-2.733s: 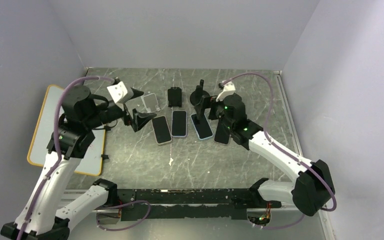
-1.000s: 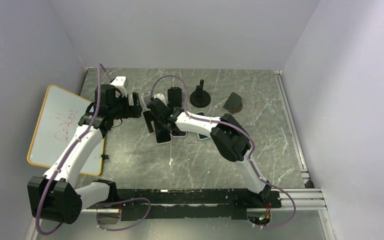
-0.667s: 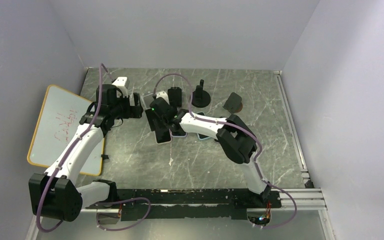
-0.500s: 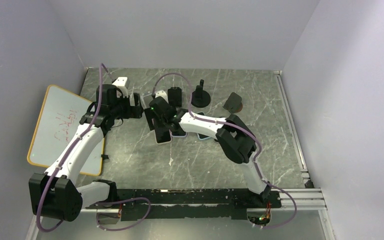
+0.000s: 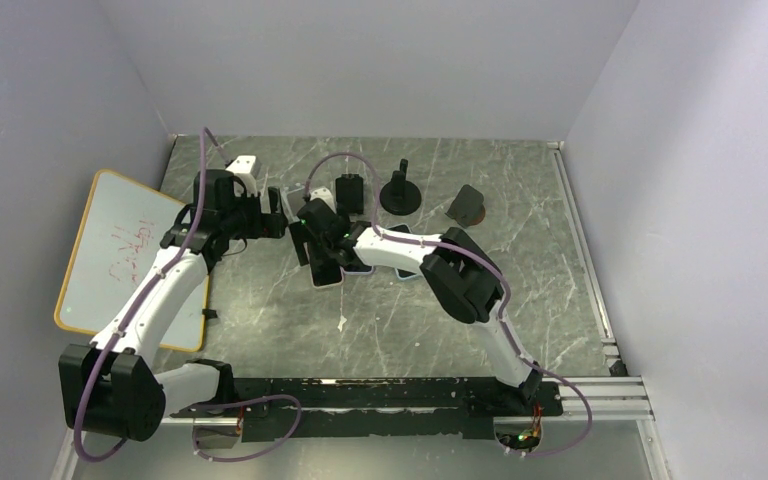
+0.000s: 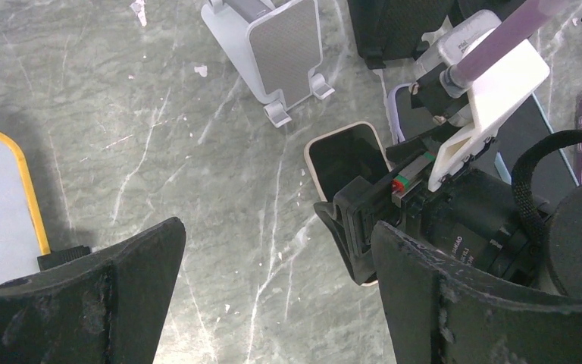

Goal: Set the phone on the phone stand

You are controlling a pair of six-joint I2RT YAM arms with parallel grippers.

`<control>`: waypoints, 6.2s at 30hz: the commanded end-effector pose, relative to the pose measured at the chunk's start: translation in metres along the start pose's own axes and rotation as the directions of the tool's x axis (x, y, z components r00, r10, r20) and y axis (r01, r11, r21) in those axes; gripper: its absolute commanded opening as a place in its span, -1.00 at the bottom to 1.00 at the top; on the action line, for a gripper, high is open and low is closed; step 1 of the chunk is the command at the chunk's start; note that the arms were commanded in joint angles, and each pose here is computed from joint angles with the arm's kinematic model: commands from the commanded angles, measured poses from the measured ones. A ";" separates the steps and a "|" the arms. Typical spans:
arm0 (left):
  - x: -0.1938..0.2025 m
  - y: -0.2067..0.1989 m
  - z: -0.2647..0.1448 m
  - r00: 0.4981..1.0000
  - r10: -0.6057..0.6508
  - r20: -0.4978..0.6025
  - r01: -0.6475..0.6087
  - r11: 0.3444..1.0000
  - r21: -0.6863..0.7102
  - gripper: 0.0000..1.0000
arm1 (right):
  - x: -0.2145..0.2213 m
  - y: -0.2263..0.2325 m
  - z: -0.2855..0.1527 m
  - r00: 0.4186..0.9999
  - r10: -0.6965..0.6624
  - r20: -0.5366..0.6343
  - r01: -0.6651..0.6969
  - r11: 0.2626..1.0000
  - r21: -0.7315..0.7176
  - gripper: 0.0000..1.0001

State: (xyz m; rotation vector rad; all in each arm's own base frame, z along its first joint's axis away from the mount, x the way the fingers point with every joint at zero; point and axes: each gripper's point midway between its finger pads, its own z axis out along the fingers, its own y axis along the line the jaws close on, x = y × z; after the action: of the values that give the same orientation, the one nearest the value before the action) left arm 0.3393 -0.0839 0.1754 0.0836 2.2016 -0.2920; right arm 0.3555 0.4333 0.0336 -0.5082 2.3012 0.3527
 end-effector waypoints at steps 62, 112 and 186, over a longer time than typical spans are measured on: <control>0.083 -0.023 0.037 0.923 -0.283 -0.261 0.315 0.945 0.091 0.93 | 0.128 0.017 -0.050 0.994 -0.027 -0.108 0.014 0.992 -0.122 -0.35; 0.150 -0.059 0.049 0.666 -0.654 -0.358 0.727 0.677 0.116 -0.30 | 0.060 0.066 -0.112 0.977 0.041 0.209 0.063 0.881 -0.468 -0.32; -0.061 -0.005 0.143 0.926 0.031 0.375 -0.310 0.628 0.714 -0.90 | -0.069 -0.050 -0.227 0.824 0.133 0.551 0.123 0.907 -0.402 1.00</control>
State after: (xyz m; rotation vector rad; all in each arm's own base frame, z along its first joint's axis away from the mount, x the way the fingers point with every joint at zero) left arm 0.4836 -0.1312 0.1449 0.6219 1.6152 -1.1193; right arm 0.2817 0.3134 0.2207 -0.5197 1.6784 0.8729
